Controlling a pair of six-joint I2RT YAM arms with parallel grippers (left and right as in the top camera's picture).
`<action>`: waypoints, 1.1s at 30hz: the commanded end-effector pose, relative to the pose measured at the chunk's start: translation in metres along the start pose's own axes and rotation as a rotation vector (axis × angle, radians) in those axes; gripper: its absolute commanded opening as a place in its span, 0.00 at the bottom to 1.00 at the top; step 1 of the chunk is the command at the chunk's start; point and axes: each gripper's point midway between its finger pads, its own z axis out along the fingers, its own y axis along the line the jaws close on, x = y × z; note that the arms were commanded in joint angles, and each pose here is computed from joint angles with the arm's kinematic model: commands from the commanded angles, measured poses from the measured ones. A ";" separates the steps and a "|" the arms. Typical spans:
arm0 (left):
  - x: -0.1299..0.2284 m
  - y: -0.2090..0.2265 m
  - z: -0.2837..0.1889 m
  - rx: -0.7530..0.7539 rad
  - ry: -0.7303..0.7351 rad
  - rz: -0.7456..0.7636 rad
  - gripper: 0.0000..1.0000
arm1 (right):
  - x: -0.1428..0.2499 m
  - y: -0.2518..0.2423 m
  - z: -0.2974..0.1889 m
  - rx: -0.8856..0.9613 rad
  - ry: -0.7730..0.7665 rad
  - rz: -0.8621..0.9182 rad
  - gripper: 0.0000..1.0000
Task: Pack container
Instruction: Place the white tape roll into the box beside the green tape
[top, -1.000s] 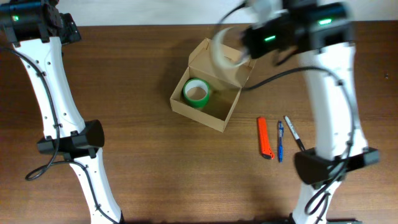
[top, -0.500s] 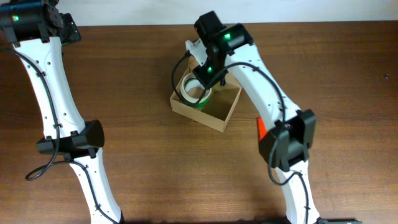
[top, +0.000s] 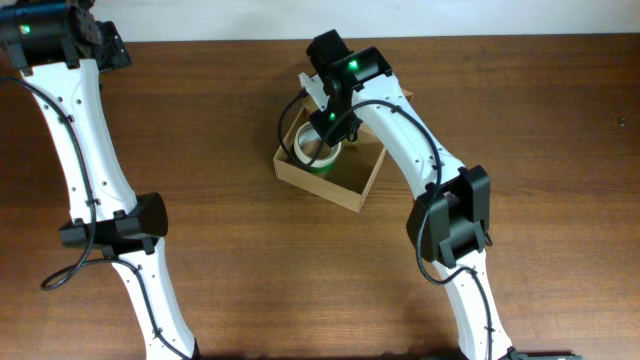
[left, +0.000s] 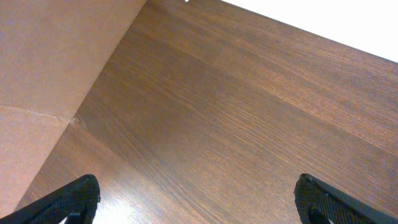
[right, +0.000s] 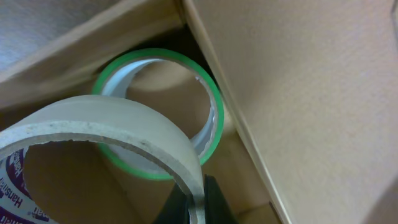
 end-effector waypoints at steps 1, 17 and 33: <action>-0.005 0.010 -0.013 -0.002 -0.031 -0.011 1.00 | 0.000 -0.005 0.014 0.019 0.012 0.022 0.04; -0.005 0.010 -0.013 -0.002 -0.031 -0.011 1.00 | -0.013 -0.013 0.016 0.060 -0.038 0.040 0.04; -0.005 0.010 -0.013 -0.002 -0.031 -0.011 1.00 | -0.011 -0.013 0.032 0.056 -0.015 0.044 0.04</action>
